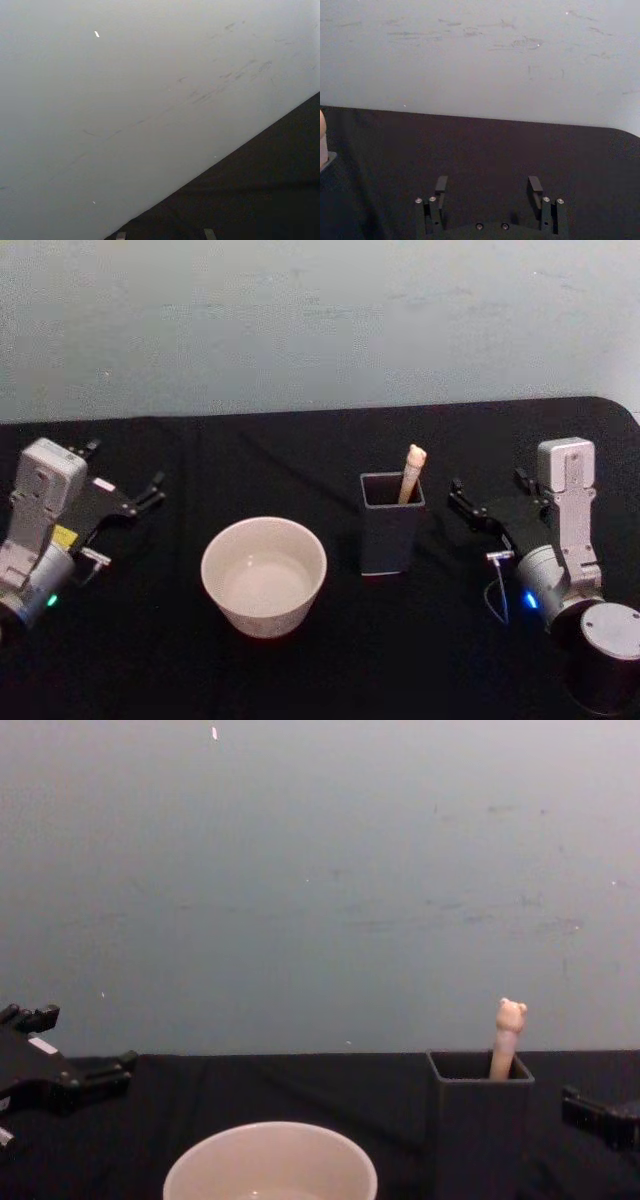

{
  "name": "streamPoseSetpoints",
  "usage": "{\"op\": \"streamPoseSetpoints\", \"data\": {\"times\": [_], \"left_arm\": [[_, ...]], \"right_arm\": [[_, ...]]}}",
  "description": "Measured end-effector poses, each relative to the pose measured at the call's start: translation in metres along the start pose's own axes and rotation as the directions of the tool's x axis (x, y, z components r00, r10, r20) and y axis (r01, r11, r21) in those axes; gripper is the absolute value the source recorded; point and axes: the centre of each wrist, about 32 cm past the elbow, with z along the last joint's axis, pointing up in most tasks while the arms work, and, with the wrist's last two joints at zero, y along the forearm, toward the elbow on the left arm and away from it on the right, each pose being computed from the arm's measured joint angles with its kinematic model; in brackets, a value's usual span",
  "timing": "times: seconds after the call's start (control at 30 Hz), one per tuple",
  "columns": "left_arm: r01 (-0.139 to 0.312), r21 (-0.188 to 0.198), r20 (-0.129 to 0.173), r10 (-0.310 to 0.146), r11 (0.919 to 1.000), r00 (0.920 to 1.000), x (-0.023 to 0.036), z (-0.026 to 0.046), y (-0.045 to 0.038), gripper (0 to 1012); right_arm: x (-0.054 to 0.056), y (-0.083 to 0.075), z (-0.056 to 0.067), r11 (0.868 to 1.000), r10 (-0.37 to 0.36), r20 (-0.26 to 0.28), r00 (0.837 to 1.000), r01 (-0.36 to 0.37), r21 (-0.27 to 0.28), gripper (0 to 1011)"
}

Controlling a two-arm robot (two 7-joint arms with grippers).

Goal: Pick up the stirring spoon with one hand, stir inside the cup, then place it back in its original position.

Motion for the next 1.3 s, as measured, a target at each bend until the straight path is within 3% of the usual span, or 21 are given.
{"op": "streamPoseSetpoints", "data": {"times": [1.3], "left_arm": [[0.0,0.0,0.0,0.0,1.0,1.0,0.0,0.0,0.0,1001]], "right_arm": [[-0.0006,-0.0002,0.0017,1.0,0.003,0.003,1.0,-0.003,0.006,1002]]}}
